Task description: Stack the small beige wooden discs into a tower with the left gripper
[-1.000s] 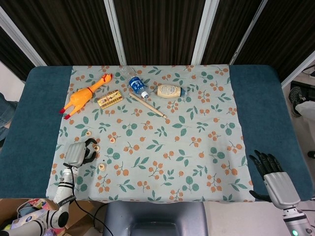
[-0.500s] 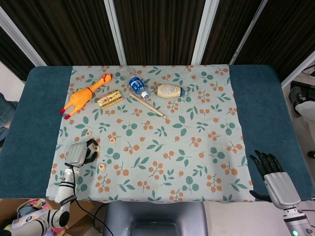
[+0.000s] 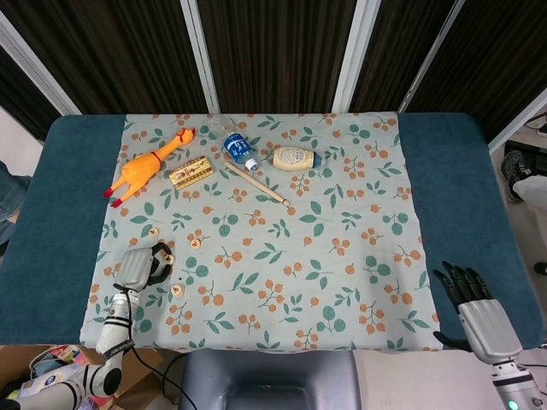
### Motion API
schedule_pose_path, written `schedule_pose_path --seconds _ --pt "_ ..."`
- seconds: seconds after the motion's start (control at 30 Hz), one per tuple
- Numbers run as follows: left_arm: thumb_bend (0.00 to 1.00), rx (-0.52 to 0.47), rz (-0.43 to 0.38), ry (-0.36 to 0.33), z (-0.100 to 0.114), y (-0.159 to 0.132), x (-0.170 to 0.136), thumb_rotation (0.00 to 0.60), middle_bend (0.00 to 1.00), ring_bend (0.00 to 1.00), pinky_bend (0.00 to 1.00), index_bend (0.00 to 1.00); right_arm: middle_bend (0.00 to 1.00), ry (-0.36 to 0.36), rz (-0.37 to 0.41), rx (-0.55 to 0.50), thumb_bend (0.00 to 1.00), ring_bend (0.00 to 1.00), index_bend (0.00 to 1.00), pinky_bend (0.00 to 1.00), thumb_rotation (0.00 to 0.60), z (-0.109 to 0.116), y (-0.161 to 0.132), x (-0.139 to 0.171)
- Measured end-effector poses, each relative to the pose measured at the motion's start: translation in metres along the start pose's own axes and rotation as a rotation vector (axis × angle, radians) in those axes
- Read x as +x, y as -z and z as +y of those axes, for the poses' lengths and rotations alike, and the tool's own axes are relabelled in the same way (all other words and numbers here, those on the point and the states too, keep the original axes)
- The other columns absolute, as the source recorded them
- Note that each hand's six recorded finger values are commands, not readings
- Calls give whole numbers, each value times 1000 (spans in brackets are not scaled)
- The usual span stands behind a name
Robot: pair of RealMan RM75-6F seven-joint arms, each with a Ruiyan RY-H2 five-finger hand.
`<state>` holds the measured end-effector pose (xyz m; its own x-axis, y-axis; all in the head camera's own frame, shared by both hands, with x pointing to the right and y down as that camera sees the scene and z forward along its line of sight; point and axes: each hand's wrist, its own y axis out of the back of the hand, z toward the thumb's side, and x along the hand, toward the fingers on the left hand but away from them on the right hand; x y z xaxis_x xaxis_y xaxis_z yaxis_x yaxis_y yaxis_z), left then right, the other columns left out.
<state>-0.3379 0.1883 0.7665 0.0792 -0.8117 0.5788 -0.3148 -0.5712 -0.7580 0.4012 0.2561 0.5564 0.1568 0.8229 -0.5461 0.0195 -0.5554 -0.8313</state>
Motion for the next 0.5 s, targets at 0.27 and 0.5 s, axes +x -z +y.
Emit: schedule_pose_path --seconds 0.27,0.5 --pt "401 -65 -88 -4 17 -19 -25 600 1000 1000 1000 488 0 -9 10 5 178 0 0 26 600 -3 -2 0" --pt "401 -80 -127 58 19 -25 -62 600 1000 1000 1000 475 0 -8 20 4 177 0 0 26 600 -2 -4 2"
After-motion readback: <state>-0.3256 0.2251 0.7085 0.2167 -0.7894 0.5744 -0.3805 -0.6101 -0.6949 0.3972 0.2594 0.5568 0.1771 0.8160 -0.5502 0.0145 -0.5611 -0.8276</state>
